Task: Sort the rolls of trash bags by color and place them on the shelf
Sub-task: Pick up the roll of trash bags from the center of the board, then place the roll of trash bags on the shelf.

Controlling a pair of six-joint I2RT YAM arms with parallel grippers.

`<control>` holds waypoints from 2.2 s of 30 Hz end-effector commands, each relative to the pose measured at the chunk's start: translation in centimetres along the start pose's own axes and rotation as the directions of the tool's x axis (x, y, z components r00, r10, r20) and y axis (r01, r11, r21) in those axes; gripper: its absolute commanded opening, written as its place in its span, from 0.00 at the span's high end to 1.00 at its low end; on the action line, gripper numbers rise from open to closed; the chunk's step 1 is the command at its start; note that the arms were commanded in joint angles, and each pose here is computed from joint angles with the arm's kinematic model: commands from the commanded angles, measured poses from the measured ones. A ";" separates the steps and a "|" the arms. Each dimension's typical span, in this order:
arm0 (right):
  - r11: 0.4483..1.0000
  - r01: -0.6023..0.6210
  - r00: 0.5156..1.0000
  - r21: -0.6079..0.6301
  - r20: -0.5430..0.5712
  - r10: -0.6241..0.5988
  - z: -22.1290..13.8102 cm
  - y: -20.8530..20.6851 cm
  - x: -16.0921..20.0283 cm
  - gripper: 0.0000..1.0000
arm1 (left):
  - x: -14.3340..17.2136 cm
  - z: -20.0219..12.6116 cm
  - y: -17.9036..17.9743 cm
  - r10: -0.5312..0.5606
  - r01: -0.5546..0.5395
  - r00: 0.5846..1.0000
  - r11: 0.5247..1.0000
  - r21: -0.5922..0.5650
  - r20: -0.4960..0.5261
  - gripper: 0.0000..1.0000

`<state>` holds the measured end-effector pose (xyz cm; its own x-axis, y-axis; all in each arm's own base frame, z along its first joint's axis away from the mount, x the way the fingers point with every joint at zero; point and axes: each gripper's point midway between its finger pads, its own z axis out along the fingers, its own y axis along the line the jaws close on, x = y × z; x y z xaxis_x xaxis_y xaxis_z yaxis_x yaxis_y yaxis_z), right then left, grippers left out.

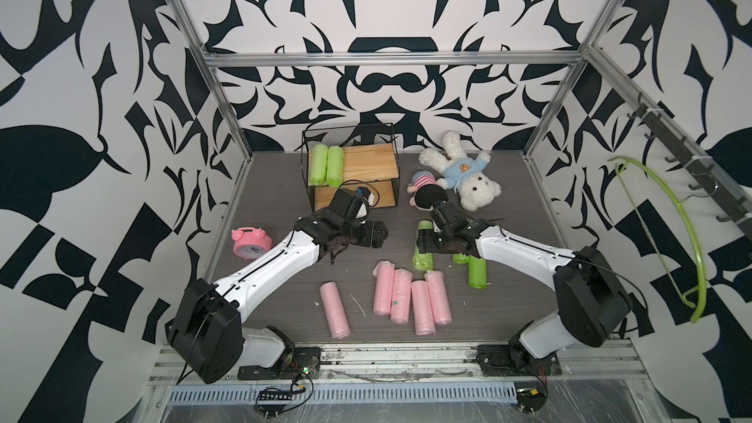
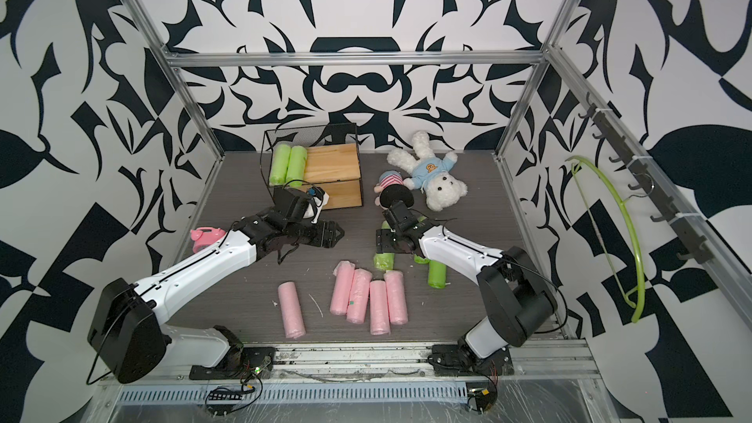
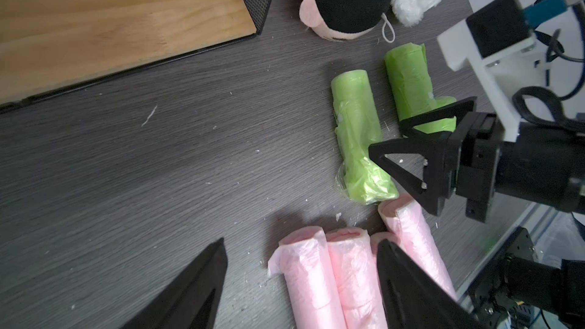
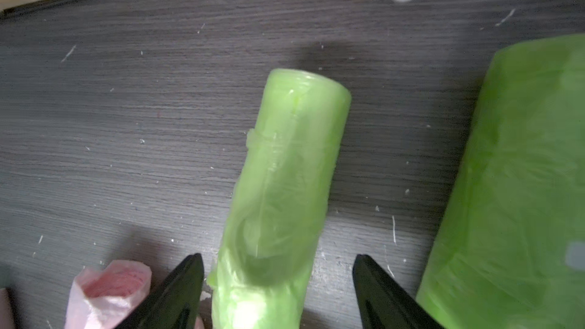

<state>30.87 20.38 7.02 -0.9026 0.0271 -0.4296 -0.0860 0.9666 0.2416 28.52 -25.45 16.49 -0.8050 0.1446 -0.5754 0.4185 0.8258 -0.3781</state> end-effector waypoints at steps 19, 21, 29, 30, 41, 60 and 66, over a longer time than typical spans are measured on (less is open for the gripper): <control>0.993 -0.104 0.984 0.047 0.148 0.096 3.9 1.8 -4.4 0.51 | 0.5 -0.3 0.2 0.018 -0.018 1.000 1.000 -0.012 -0.003 0.19; 0.995 -0.095 0.982 0.030 0.166 0.089 3.0 2.3 -4.8 0.56 | 0.3 -0.8 0.5 0.018 -0.017 1.000 0.999 -0.029 0.013 0.19; 0.998 0.041 0.934 -0.051 0.358 -0.020 -5.5 5.5 -7.4 0.59 | -0.2 -2.2 2.3 0.040 -0.033 0.998 0.992 -0.120 0.049 0.18; 0.995 0.067 0.924 -0.068 0.382 -0.037 -6.8 6.3 -7.8 0.59 | -0.2 -2.3 2.7 0.035 -0.029 0.998 0.991 -0.129 0.048 0.18; 0.924 0.341 0.806 -0.173 0.560 -0.192 -16.7 17.5 -13.3 0.59 | -3.2 -9.2 6.3 -0.011 0.048 0.987 0.972 -0.232 0.158 0.17; 0.923 0.265 0.808 -0.277 0.586 -0.056 -10.8 23.6 -23.7 0.58 | -7.0 -15.9 7.5 0.046 0.072 0.960 0.912 -0.405 0.275 0.17; 0.916 0.205 0.830 -0.346 0.558 0.025 -9.1 24.1 -25.4 0.58 | -7.1 -16.0 7.6 0.055 0.065 0.960 0.909 -0.412 0.274 0.17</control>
<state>47.79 39.92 25.55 -0.5738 0.0626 -0.8166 -0.3759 0.8657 0.3305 30.77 -11.88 28.51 -0.6432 0.0263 -0.7652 0.1573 0.9826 -0.0985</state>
